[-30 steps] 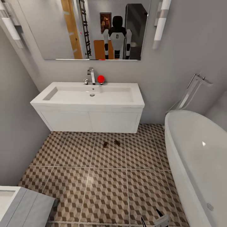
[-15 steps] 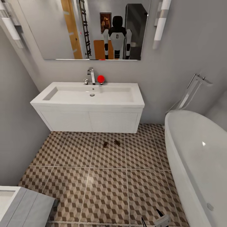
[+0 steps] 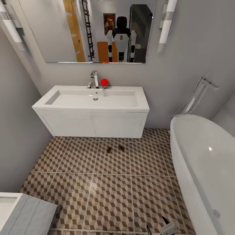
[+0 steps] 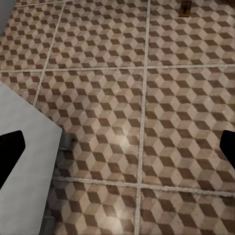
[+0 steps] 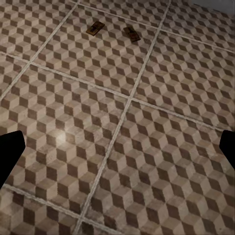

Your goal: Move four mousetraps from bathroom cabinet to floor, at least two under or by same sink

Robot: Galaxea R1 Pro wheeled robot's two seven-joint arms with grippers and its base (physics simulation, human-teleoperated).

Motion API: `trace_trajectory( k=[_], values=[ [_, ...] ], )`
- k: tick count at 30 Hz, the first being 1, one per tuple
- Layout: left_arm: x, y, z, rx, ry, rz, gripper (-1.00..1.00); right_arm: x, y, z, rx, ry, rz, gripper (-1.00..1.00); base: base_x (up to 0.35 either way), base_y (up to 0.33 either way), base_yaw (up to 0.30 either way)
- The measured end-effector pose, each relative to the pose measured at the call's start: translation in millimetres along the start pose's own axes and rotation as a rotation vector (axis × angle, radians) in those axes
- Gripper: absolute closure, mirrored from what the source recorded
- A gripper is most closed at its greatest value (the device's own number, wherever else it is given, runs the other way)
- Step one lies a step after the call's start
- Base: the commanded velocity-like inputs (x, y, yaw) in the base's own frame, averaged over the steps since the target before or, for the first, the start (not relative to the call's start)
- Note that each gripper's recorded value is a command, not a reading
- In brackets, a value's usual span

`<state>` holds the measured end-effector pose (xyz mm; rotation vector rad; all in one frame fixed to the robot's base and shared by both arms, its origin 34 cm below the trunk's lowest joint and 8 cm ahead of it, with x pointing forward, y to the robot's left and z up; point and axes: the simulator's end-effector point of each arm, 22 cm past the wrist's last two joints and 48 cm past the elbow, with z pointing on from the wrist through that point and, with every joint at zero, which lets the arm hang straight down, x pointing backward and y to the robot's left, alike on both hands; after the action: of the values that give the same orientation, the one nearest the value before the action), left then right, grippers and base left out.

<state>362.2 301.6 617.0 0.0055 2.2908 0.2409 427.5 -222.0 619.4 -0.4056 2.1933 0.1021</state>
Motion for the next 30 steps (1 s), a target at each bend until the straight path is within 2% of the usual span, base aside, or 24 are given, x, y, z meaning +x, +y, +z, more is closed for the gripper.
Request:
trace_trajectory(
  k=[30],
  values=[
    [-15.3, 5.6, -26.0, 0.0, 0.003, 0.0, -1.0, -18.6, 3.6, -24.8, -0.004, -0.001, 0.002, -1.0, 0.0, 0.0, 0.0]
  ],
)
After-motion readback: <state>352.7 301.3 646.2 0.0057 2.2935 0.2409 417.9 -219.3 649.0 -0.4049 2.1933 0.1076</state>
